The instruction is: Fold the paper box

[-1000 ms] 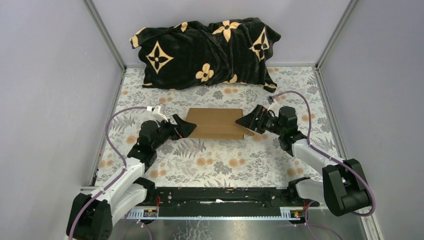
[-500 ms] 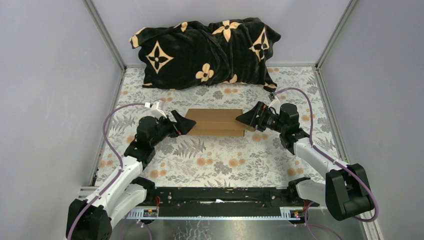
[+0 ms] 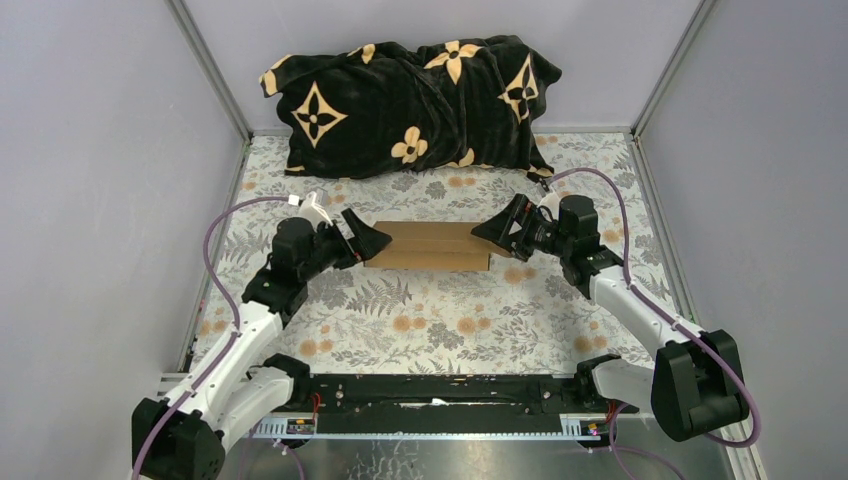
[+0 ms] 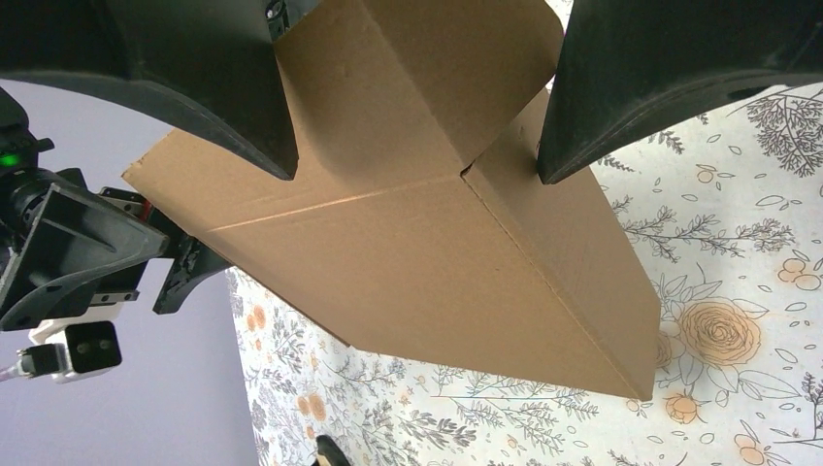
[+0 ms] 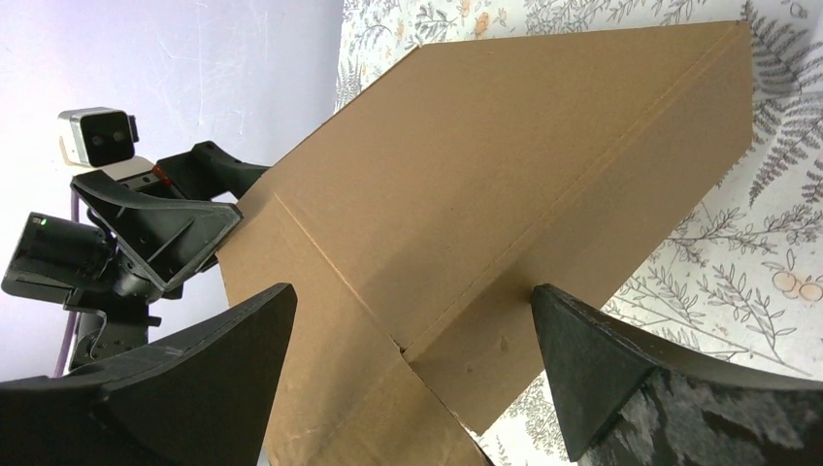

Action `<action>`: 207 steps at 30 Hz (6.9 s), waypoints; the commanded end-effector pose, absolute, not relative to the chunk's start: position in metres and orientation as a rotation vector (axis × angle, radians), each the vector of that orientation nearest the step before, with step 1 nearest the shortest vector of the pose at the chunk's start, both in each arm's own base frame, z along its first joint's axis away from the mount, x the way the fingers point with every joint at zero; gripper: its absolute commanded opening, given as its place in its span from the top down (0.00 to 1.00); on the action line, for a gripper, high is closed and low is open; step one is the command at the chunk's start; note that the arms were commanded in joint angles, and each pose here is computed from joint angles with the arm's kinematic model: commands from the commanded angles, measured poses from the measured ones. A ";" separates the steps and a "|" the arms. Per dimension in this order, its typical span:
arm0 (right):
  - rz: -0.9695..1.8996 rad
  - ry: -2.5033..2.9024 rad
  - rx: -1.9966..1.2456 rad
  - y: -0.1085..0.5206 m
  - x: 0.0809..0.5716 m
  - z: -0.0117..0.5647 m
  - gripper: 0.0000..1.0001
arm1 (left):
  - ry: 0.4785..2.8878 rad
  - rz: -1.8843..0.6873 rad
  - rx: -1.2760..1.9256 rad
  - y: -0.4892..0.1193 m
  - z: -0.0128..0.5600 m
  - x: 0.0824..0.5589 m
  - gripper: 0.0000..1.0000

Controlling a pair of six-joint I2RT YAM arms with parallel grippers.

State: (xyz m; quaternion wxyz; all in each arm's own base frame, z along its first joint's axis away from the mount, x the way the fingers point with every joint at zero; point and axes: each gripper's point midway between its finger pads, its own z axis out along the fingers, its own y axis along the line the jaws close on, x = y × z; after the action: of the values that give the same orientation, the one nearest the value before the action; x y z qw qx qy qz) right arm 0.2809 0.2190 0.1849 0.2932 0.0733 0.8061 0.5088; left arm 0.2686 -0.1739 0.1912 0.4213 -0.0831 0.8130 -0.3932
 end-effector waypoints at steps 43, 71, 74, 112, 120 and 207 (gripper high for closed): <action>1.632 2.386 0.367 0.251 0.285 0.218 0.00 | 2.457 -1.107 -0.331 -0.207 0.208 0.272 0.01; 1.723 2.394 0.459 0.256 0.286 0.240 0.00 | 2.468 -1.197 -0.373 -0.214 0.257 0.284 0.01; 1.728 2.396 0.478 0.254 0.283 0.241 0.00 | 2.459 -1.199 -0.406 -0.212 0.260 0.285 0.01; 1.725 2.449 0.625 0.249 0.291 0.221 0.00 | 2.575 -1.261 -0.591 -0.210 0.226 0.314 0.01; 1.657 2.490 0.629 0.240 0.303 0.202 0.00 | 2.567 -1.239 -0.534 -0.207 0.224 0.324 0.02; 1.583 2.415 0.799 0.165 0.402 0.137 0.00 | 2.280 -0.986 -1.045 -0.057 0.142 0.411 0.02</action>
State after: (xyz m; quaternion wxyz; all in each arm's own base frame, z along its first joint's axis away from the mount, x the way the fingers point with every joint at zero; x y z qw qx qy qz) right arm 0.3918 0.1649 0.1212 0.0559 0.2891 0.8097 0.5077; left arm 0.3995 -0.0764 0.1483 0.1978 -0.3531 0.8360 -0.3705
